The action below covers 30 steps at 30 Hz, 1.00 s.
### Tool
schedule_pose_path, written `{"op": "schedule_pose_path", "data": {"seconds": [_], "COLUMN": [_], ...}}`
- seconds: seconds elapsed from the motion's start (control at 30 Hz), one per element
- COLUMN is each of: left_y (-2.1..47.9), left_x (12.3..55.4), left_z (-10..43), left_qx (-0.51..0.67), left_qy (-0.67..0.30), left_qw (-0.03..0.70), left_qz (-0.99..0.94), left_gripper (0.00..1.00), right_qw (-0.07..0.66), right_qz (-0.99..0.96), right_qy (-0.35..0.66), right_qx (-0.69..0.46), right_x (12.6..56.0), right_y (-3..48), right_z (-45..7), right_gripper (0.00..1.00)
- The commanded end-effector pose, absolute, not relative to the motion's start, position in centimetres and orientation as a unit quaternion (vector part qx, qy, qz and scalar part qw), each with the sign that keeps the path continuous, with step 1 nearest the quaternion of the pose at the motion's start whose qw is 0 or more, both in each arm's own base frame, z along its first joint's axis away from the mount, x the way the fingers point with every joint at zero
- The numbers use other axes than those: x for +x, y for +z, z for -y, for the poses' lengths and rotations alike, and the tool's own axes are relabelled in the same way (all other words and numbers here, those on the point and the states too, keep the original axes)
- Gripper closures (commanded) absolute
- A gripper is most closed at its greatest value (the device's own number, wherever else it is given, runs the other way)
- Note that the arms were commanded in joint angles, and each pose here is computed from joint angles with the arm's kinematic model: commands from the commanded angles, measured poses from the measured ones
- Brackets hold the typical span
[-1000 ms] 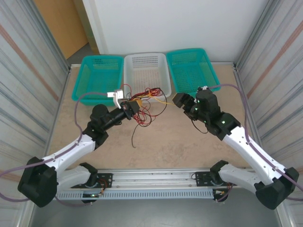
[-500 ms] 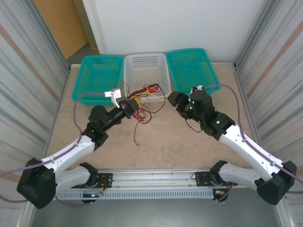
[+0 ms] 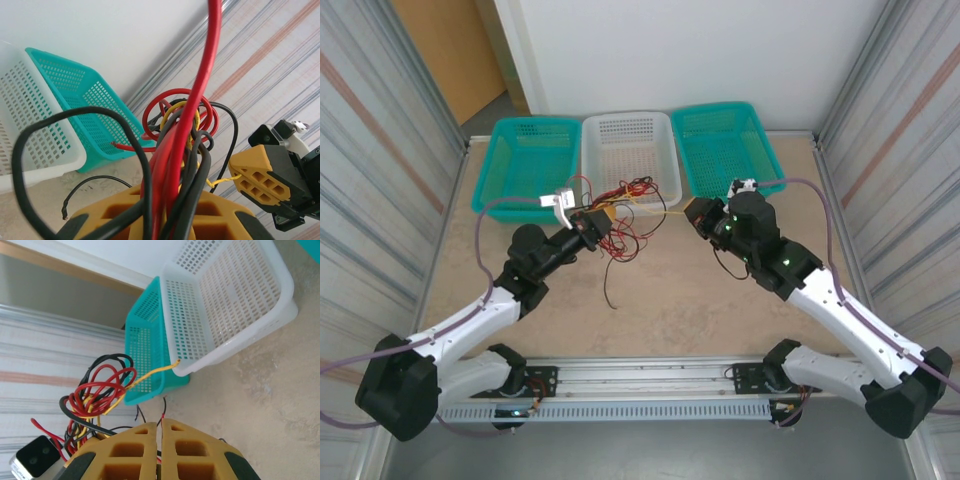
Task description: Untangle the cables
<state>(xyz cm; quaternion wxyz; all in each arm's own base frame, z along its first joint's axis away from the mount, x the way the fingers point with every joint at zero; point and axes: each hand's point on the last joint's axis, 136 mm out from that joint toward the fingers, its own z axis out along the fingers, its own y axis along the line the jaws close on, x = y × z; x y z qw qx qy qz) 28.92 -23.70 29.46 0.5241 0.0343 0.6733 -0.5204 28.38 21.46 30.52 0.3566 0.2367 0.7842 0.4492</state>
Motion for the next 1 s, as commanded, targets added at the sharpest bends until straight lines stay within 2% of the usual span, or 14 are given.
{"op": "schedule_pose_path", "data": {"seconds": [0.0,0.1,0.3,0.4,0.57,0.73,0.83,0.97], "left_y": [32.3,32.5,36.4,37.6,36.4,33.9,32.6,30.5], "left_x": [28.6,29.5,30.7,30.6,30.2,30.3,30.4,30.4], "left_z": [23.1,22.4,20.8,21.0,19.5,17.1,17.0,17.9], "left_qx": [0.035,0.006,-0.045,-0.048,-0.067,-0.099,-0.097,-0.076], "left_qy": [-0.525,-0.522,-0.577,-0.593,-0.579,-0.559,-0.556,-0.545], "left_qw": [0.559,0.564,0.576,0.570,0.566,0.551,0.534,0.510], "left_qz": [-0.641,-0.640,-0.577,-0.566,-0.583,-0.611,-0.630,-0.661], "left_gripper": [1.00,1.00,1.00,1.00,1.00,1.00,1.00,1.00], "right_qw": [0.362,0.368,0.309,0.299,0.328,0.355,0.362,0.397], "right_qz": [-0.784,-0.801,-0.868,-0.868,-0.846,-0.810,-0.796,-0.790], "right_qy": [0.458,0.432,0.303,0.266,0.190,0.159,0.180,0.219], "right_qx": [0.211,0.190,0.244,0.294,0.374,0.439,0.451,0.414], "right_x": [27.9,26.8,26.5,27.1,27.9,28.0,28.4,28.9], "right_y": [30.9,29.7,18.3,15.1,15.8,17.9,18.9,22.2], "right_z": [-22.1,-21.8,-17.2,-13.5,-5.8,0.1,1.4,0.5], "right_gripper": [1.00,1.00,1.00,1.00,1.00,1.00,1.00,1.00]}}
